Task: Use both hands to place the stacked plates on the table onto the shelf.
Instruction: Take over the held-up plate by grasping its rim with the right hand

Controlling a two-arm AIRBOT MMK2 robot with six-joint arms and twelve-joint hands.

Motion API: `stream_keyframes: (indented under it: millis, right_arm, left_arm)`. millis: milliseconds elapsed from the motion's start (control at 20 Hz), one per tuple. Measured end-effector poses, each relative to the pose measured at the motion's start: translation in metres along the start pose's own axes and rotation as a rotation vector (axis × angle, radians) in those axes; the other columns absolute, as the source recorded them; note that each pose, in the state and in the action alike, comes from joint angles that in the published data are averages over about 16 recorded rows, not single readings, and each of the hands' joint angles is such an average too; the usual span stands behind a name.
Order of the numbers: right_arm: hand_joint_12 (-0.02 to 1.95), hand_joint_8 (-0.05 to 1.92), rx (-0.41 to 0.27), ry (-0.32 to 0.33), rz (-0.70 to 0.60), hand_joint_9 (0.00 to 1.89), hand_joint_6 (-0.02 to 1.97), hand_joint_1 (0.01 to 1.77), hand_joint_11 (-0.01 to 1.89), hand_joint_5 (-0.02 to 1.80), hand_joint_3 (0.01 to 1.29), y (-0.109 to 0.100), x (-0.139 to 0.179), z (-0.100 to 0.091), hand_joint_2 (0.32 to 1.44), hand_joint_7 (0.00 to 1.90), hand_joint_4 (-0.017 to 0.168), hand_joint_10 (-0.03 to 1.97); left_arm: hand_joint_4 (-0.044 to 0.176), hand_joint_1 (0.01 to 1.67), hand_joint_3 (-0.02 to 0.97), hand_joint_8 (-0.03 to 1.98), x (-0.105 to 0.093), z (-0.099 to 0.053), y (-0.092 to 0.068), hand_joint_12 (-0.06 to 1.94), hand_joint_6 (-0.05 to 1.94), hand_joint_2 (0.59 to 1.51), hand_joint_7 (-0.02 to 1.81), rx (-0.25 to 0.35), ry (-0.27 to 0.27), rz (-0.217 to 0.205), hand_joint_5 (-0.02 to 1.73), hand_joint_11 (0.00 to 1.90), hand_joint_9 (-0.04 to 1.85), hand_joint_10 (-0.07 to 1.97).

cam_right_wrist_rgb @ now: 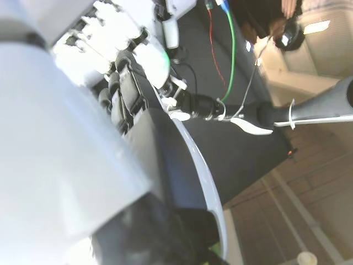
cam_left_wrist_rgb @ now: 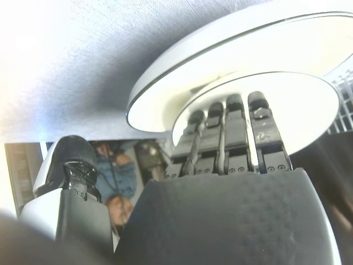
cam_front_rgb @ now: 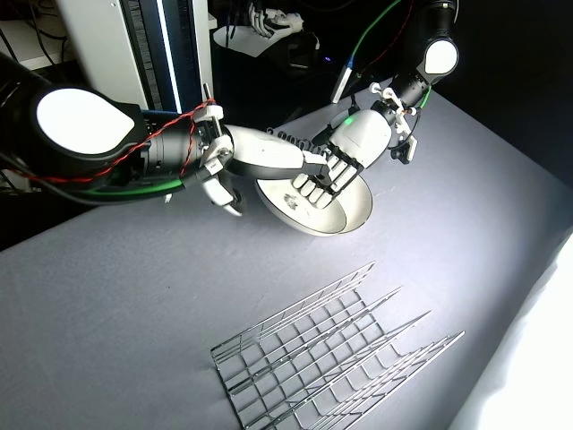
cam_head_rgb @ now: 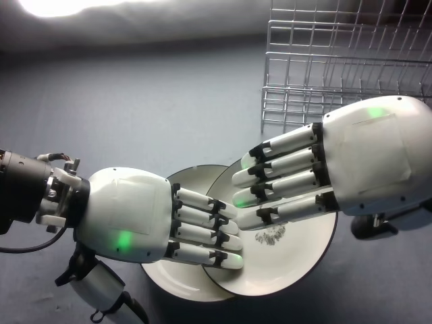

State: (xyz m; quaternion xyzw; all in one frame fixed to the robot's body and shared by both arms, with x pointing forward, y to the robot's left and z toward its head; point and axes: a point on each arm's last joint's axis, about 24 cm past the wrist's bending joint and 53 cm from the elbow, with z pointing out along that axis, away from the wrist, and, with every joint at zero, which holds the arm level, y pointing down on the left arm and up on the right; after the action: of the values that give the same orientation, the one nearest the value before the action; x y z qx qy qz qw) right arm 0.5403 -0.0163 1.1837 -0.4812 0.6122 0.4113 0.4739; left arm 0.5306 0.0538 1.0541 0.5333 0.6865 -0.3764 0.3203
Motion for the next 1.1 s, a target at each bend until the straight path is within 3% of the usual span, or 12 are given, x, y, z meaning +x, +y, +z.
stream_keyframes:
  millis: [300, 700, 1100]
  right_arm:
    - [0.6, 0.02, 0.006, 0.026, 0.034, 0.12, 0.01, 0.98, 0.01, 0.15, 0.01, 0.006, 0.014, 0.004, 1.0, 0.12, 0.003, 0.01]
    - [0.83, 0.02, 0.035, 0.054, 0.054, 0.22, 0.01, 0.98, 0.01, 0.22, 0.01, -0.004, 0.028, 0.007, 1.01, 0.23, 0.003, 0.01]
    - [1.02, 0.02, 0.053, 0.068, 0.062, 0.31, 0.01, 1.0, 0.01, 0.29, 0.01, -0.012, 0.037, 0.022, 1.01, 0.33, 0.003, 0.01]
  left_arm:
    - [-0.01, 0.02, 0.013, -0.02, 0.0, -0.001, 0.001, 0.0, -0.04, 1.144, -0.01, -0.001, 0.001, -0.002, -0.01, 0.02, 0.02, 0.01]
    - [-0.01, 0.02, 0.013, -0.02, 0.0, -0.002, 0.003, 0.0, -0.04, 1.144, -0.01, -0.002, 0.002, -0.004, -0.01, 0.02, 0.02, 0.01]
    - [-0.01, 0.02, 0.013, -0.02, -0.001, -0.002, 0.004, 0.0, -0.04, 1.144, -0.01, -0.003, 0.002, -0.003, -0.01, 0.02, 0.02, 0.01]
